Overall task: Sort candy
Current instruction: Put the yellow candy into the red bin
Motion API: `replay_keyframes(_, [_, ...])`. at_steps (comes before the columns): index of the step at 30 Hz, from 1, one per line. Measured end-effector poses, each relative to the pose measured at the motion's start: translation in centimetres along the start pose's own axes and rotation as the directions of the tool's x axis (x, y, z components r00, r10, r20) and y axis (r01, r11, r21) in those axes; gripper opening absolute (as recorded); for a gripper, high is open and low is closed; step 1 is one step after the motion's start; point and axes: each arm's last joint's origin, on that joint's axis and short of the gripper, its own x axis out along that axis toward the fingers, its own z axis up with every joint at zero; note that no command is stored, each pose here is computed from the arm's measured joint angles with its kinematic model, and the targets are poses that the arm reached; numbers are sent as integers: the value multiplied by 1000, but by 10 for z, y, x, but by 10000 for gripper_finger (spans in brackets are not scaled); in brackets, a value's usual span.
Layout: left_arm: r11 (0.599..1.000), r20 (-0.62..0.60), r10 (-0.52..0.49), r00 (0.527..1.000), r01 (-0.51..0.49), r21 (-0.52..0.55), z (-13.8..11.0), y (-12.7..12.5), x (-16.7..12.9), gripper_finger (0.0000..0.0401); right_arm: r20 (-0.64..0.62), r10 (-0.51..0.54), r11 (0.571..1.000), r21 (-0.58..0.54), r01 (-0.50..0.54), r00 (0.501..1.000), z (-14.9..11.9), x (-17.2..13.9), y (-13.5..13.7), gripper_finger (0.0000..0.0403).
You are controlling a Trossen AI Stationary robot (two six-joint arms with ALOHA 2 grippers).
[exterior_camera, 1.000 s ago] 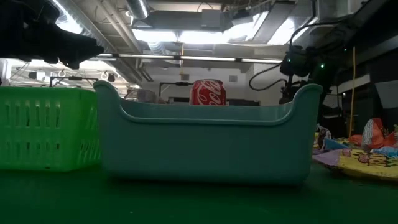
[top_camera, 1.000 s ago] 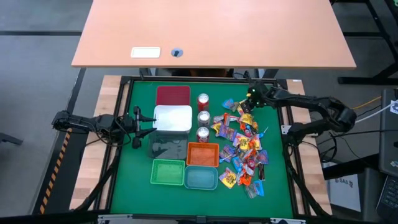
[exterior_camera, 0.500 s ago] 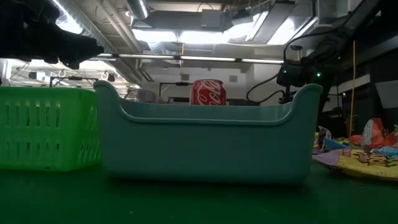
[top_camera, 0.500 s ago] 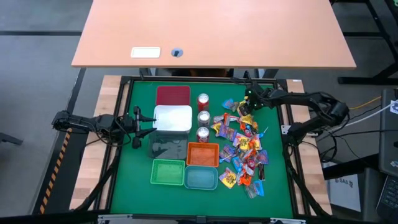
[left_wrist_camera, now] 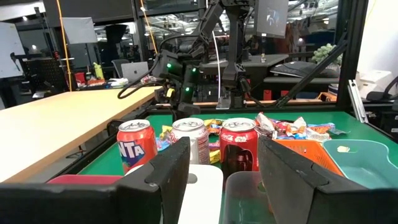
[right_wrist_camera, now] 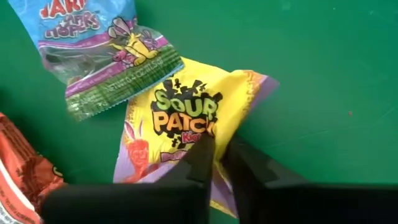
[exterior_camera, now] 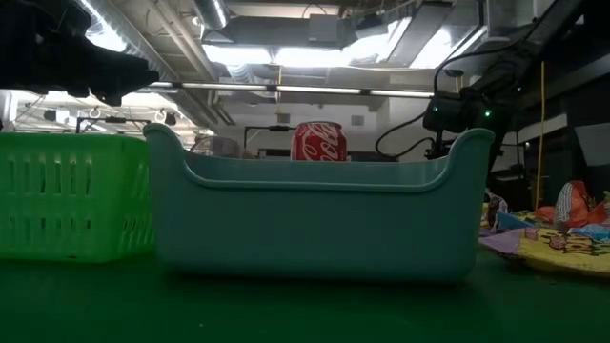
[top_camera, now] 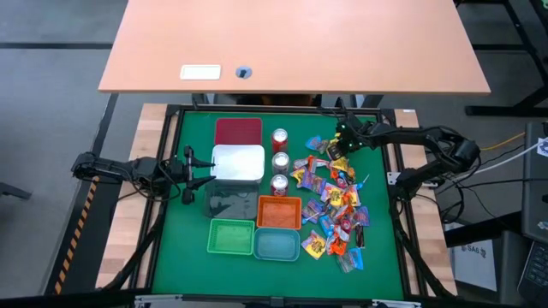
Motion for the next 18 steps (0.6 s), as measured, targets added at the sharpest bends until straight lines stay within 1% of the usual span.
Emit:
replay_keyframes(1, [1000, 0, 0, 1000, 0, 0, 0, 0, 0, 178, 1, 0, 1000, 0, 0, 1000, 0, 0, 0, 16])
replay_keyframes(3, [1000, 0, 0, 1000, 0, 0, 0, 0, 0, 178, 2, 0, 1000, -6, 0, 1000, 0, 0, 0, 8])
replay_keyframes(6, [1000, 0, 0, 1000, 0, -1, 0, 0, 0, 178, 2, -3, 1000, -8, 3, 1000, 2, -1, 0, 17])
replay_keyframes(9, [1000, 0, 0, 1000, 0, 0, 0, 0, 0, 178, 1, -12, 999, -30, 12, 1000, 8, -5, 2, 13])
replay_keyframes(13, [1000, 0, 0, 1000, 0, -1, 0, 0, 0, 178, 49, -29, 996, -82, 33, 998, 30, -20, 7, 6])
replay_keyframes(16, [1000, 0, 0, 1000, 0, 0, 0, 0, 0, 178, 76, -66, 994, -86, 72, 995, 48, -36, 10, 7])
replay_keyframes(18, [1000, 0, 0, 1000, 0, 0, 0, 0, 0, 178, 108, -72, 991, -105, 83, 992, 62, -48, 14, 4])
